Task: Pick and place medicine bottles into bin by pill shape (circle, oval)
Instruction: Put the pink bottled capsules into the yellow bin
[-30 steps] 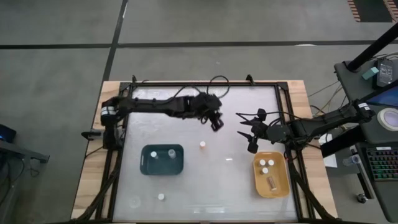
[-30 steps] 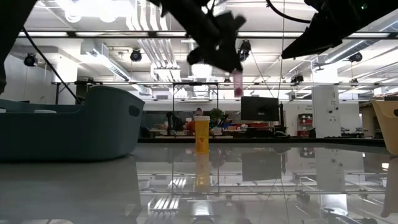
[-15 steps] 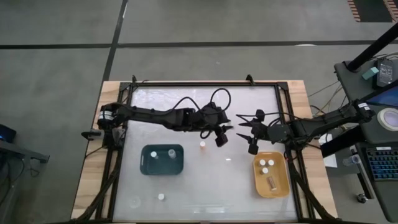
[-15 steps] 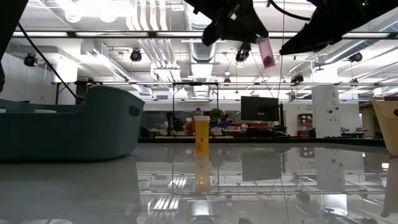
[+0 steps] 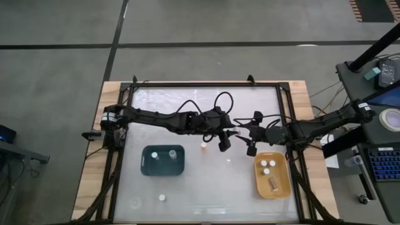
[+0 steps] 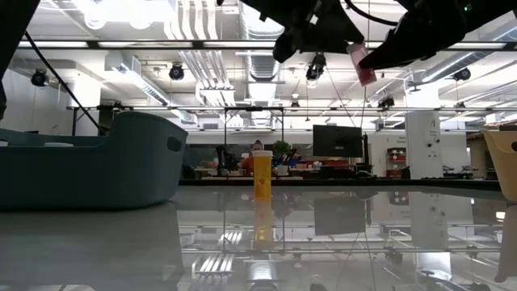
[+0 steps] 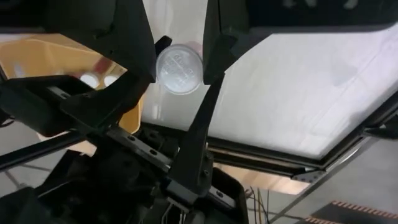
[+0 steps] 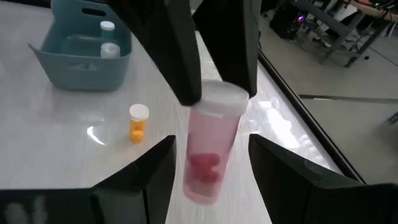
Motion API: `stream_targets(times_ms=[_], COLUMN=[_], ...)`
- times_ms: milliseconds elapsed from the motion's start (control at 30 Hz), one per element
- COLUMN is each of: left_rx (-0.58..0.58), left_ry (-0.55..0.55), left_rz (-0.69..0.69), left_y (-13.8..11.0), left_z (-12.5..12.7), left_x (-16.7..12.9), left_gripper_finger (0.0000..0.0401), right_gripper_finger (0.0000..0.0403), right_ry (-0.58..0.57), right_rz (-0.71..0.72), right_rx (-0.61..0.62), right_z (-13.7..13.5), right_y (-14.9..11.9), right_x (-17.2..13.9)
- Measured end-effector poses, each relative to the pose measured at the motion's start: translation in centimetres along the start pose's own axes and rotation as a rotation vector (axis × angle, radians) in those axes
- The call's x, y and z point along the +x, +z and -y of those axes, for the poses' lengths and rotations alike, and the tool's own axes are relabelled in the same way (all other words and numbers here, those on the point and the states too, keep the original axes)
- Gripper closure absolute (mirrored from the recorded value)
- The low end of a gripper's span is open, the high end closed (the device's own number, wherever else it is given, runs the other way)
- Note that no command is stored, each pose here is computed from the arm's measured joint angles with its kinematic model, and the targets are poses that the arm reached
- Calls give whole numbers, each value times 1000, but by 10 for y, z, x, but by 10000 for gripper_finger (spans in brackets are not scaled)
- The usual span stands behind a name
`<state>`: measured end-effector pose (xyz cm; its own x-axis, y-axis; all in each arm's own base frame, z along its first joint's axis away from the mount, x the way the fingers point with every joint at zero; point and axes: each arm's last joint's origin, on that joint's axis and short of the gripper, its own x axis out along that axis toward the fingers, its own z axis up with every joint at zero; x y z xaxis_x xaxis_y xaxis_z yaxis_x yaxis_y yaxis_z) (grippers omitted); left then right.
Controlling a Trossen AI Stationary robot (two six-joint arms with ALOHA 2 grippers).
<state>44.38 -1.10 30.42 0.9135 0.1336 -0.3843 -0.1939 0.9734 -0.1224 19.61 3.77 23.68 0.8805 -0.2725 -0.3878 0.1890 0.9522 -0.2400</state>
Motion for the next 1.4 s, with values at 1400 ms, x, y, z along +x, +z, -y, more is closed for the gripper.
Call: stream_targets(times_ms=[1400], left_rx=[276], left_ry=[-43], left_rz=[-124], left_y=[1], left_z=[23], left_x=[-70], left_gripper_finger=[171], right_gripper_finger=[307], right_ry=[98], right_rz=[-6], right_rx=[286], right_z=[-1], right_y=[16], right_x=[-5])
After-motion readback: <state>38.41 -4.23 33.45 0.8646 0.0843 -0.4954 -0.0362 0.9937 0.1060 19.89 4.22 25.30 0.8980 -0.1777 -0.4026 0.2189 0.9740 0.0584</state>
